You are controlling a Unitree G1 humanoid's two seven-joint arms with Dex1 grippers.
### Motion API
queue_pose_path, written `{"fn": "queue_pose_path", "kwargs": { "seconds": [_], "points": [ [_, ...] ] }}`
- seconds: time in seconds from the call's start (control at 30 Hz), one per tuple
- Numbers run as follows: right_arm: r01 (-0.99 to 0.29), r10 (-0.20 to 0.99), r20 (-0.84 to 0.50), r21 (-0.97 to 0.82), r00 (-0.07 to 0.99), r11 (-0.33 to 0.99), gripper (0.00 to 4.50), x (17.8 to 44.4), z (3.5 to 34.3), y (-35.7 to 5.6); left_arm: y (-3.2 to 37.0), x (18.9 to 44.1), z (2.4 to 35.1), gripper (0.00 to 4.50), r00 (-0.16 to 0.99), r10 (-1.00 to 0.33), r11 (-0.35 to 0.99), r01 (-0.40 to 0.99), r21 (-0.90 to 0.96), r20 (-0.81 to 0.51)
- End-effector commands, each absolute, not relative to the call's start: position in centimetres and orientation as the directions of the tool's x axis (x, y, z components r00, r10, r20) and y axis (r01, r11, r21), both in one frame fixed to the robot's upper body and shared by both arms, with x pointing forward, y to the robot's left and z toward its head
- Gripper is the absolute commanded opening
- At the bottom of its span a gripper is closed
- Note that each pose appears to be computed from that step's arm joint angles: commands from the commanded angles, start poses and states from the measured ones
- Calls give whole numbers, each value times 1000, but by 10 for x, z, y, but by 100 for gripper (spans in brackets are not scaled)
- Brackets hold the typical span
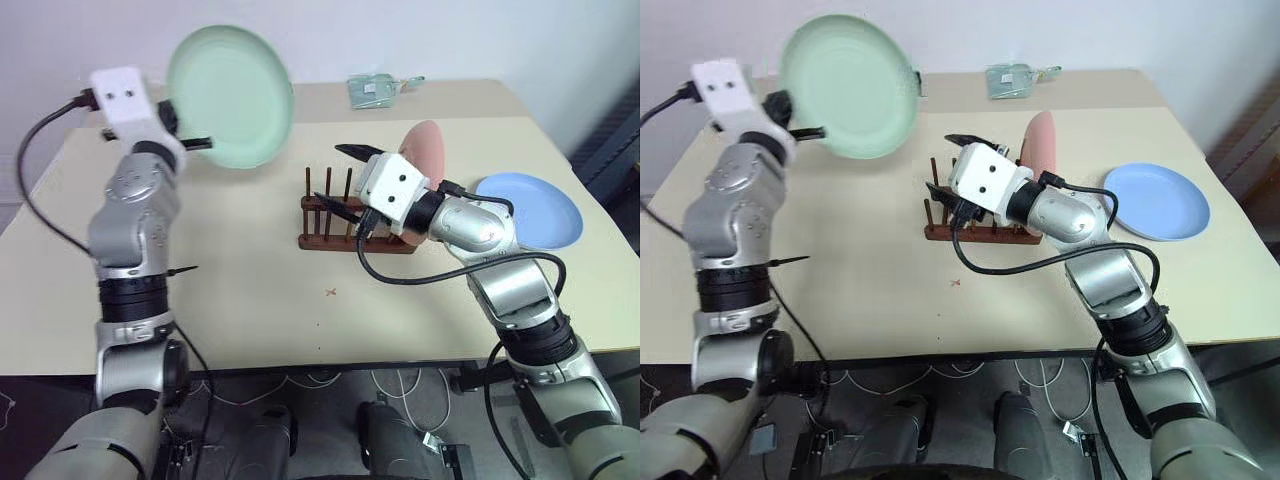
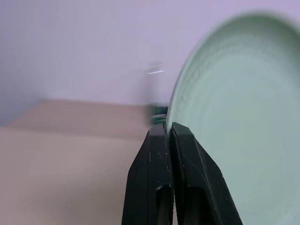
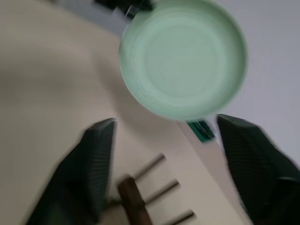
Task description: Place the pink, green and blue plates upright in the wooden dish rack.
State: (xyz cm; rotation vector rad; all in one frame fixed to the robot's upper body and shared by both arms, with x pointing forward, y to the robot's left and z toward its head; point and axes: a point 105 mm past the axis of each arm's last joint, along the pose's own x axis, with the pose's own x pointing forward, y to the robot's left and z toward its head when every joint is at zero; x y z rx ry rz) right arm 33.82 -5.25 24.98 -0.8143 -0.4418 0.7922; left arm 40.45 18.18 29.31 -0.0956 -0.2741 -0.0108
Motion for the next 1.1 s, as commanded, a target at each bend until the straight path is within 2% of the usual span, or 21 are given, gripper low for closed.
{"fn": "queue_pose_path", "kwargs": {
  "seconds": [0.03,0.13,0.33,0.47,0.57,0.8,0.83,0.87,0.9,1.07,1.1],
  "points": [
    [-315,776,129,-863,617,394,447,335,271,-44,146,384,337,0,906,-130,983,171,-67,403],
    [-262,782,116,-904,613,339,447,337,269,-43,124,377,342,0,895,-204,963,257,-85,398],
    [-124,731,122,-954,671,273,447,352,267,-49,89,364,346,0,859,-332,915,394,-90,389],
    [-32,685,120,-978,718,204,447,363,264,-59,78,353,352,0,835,-374,899,434,-65,403],
    [-1,676,136,-980,724,198,357,366,267,-61,80,351,352,0,842,-365,903,423,-68,397],
    [53,672,159,-983,724,176,4,367,270,-60,83,353,350,0,854,-347,902,418,-113,388],
    [59,669,164,-982,724,177,4,367,271,-61,84,352,351,0,852,-340,898,419,-131,397],
    [63,669,170,-982,724,180,0,367,271,-61,87,352,353,60,853,-327,896,416,-152,407],
    [65,669,175,-980,722,186,0,367,272,-60,91,352,355,88,857,-304,899,402,-171,417],
    [53,685,211,-968,697,244,0,363,279,-57,129,362,365,337,878,-150,941,268,-208,455],
    [20,693,226,-956,684,292,0,360,282,-55,145,367,365,337,884,-98,948,223,-228,457]
  ]
}}
